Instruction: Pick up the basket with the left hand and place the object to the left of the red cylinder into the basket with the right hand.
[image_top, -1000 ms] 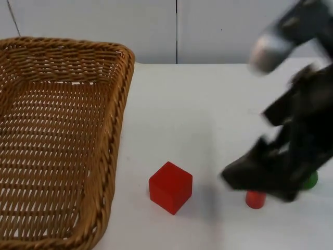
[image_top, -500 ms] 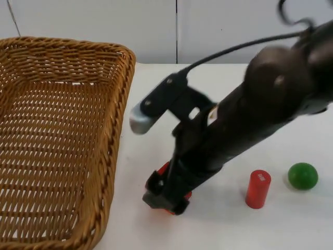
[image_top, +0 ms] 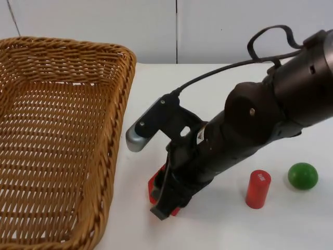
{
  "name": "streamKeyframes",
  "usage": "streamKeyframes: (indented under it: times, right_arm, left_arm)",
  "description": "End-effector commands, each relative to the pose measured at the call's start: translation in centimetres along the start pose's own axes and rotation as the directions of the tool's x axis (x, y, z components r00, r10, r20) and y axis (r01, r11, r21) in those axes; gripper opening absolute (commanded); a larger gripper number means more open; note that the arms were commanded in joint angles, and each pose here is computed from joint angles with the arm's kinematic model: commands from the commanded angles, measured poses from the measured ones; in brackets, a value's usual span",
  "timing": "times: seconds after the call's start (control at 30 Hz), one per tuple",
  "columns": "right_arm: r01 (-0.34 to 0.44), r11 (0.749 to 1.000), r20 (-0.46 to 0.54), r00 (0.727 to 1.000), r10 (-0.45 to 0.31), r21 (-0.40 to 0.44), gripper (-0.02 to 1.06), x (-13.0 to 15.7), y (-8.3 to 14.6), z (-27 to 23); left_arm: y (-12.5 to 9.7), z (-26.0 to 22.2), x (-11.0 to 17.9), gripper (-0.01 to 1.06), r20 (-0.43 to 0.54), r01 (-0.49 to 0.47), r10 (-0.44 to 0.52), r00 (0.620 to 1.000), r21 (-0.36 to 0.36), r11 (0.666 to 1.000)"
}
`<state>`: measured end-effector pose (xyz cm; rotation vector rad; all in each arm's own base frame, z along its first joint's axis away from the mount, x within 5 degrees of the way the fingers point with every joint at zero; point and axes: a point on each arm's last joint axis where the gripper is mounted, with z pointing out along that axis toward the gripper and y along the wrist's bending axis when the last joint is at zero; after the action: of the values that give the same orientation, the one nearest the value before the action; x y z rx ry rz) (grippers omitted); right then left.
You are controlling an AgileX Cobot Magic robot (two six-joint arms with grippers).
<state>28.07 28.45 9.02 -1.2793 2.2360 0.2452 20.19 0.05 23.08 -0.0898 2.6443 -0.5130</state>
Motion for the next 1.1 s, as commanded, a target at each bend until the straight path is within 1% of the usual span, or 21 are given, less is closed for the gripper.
streamKeyframes:
  times: [0.0, 0.03, 0.07, 0.1, 0.23, 0.33, 0.37, 0.5, 0.53, 0.6, 0.67, 0.7, 0.77, 0.8, 1.07]
  right_arm:
    - [0.004, 1.000, -0.007, 1.000, -0.004, -0.009, 0.18, -0.1, 0.2, -0.1]
    - [0.004, 1.000, -0.021, 1.000, -0.004, -0.021, 0.04, -0.1, 0.3, -0.4]
    - [0.004, 1.000, -0.021, 1.000, -0.004, -0.021, 0.04, -0.1, 0.3, -0.4]
    - [0.004, 1.000, -0.025, 1.000, -0.005, -0.028, 0.00, -0.2, 0.3, -0.8]
    - [0.021, 0.998, -0.038, 0.999, -0.023, -0.058, 0.00, -0.9, 0.4, -2.7]
    - [0.039, 0.996, -0.013, 0.999, -0.040, -0.074, 0.00, -2.3, 0.3, -6.3]
    - [0.039, 0.996, -0.013, 0.999, -0.040, -0.074, 0.00, -2.3, 0.3, -6.3]
    - [0.064, 0.996, 0.046, 0.997, -0.061, -0.056, 0.00, -3.7, -0.6, -11.7]
    - [0.064, 0.996, 0.046, 0.997, -0.061, -0.056, 0.00, -3.7, -0.6, -11.7]
    - [0.068, 0.997, 0.090, 0.994, -0.064, -0.043, 0.00, -4.3, -0.8, -14.3]
    - [0.074, 0.997, 0.142, 0.987, -0.070, -0.023, 0.00, -4.8, -1.0, -17.1]
    - [0.074, 0.997, 0.142, 0.987, -0.070, -0.023, 0.00, -4.8, -1.0, -17.1]
    - [0.090, 0.996, 0.189, 0.978, -0.090, 0.005, 0.00, -5.1, -1.0, -19.8]
    - [0.086, 0.996, 0.205, 0.975, -0.086, 0.009, 0.00, -5.1, -1.0, -20.6]
    - [0.082, 0.997, 0.219, 0.972, -0.082, 0.009, 0.00, -5.2, -0.9, -21.7]
  left_arm:
    - [-0.1, 0.1, 0.0, 0.00, 0.002, 0.006, -0.006, 1.000, 0.009, 1.000]
    - [-0.1, 0.2, 0.0, 0.00, -0.001, 0.007, -0.007, 1.000, 0.009, 1.000]
    - [-0.1, 0.2, 0.0, 0.00, -0.001, 0.007, -0.007, 1.000, 0.009, 1.000]
    - [-0.1, 0.2, 0.0, 0.00, -0.001, 0.007, -0.007, 1.000, 0.009, 1.000]
    - [-0.1, 0.2, 0.0, 0.00, -0.001, 0.007, -0.007, 1.000, 0.009, 1.000]
    - [-0.1, 0.2, 0.0, 0.00, -0.001, 0.007, -0.007, 1.000, 0.009, 1.000]
    - [-0.1, 0.2, 0.0, 0.00, -0.001, 0.007, -0.007, 1.000, 0.009, 1.000]
    - [-0.1, 0.2, 0.0, 0.00, -0.001, 0.007, -0.007, 1.000, 0.009, 1.000]
    - [-0.1, 0.2, 0.0, 0.00, -0.001, 0.007, -0.007, 1.000, 0.009, 1.000]
    - [-0.1, 0.2, 0.0, 0.00, -0.001, 0.007, -0.007, 1.000, 0.009, 1.000]
    - [-0.1, 0.1, 0.0, 0.00, 0.000, 0.008, -0.008, 1.000, 0.010, 1.000]
    - [-0.1, 0.1, 0.0, 0.00, 0.000, 0.008, -0.008, 1.000, 0.010, 1.000]
    - [-0.1, 0.1, 0.0, 0.00, 0.000, 0.008, -0.008, 1.000, 0.010, 1.000]
    - [-0.1, 0.1, 0.0, 0.00, 0.000, 0.008, -0.008, 1.000, 0.010, 1.000]
    - [-0.1, 0.1, 0.0, 0.00, 0.000, 0.008, -0.008, 1.000, 0.010, 1.000]
